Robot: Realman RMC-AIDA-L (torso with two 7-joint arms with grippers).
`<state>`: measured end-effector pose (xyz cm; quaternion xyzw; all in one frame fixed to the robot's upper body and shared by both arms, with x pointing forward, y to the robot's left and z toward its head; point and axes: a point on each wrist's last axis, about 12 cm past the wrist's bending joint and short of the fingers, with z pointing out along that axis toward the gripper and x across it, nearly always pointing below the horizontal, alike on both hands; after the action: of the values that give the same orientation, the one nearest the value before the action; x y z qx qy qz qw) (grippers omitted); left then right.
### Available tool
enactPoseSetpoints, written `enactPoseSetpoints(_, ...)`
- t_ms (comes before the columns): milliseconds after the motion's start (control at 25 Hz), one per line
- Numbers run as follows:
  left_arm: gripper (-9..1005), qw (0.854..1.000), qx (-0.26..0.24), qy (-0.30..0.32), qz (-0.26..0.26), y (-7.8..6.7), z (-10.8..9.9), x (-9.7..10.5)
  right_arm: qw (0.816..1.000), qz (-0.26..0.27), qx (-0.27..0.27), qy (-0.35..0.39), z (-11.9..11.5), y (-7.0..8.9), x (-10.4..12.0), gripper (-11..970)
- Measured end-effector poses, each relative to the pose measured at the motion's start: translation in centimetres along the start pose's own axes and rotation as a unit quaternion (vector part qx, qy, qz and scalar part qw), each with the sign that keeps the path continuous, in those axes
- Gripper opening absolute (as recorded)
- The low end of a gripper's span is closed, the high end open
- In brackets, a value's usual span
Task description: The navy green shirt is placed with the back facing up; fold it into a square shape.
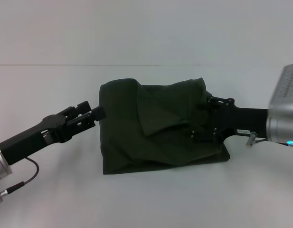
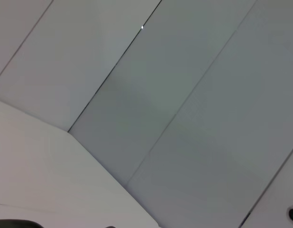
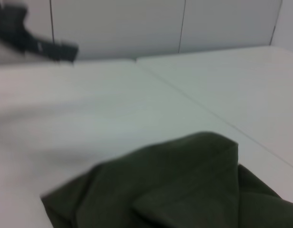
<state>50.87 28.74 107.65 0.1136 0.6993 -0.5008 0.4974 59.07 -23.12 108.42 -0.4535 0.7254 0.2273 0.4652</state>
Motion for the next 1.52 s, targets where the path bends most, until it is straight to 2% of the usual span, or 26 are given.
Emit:
enactPoseSetpoints(200, 919, 1.000, -0.004, -0.009, -0.004, 0.1, -0.3, 0.6, 0.996, -0.083, 0.010, 0.035, 2.2, 0.5, -0.8, 916)
enactPoseSetpoints(400, 919, 1.000, -0.001, -0.009, -0.002, 0.0, -0.1, 0.7, 0.989, -0.132, 0.023, 0.059, 3.9, 1.1, -1.4, 916)
enactPoseSetpoints(1280, 919, 1.000, 0.010, -0.011, -0.004, -0.2, -0.1, 0.9, 0.974, -0.200, 0.059, 0.093, 6.4, 1.7, -2.1, 915)
enactPoseSetpoints(1520, 919, 1.000, 0.011, -0.012, -0.006, -0.3, -0.1, 1.0, 0.972, -0.204, 0.067, 0.095, 6.6, 1.7, -2.3, 916)
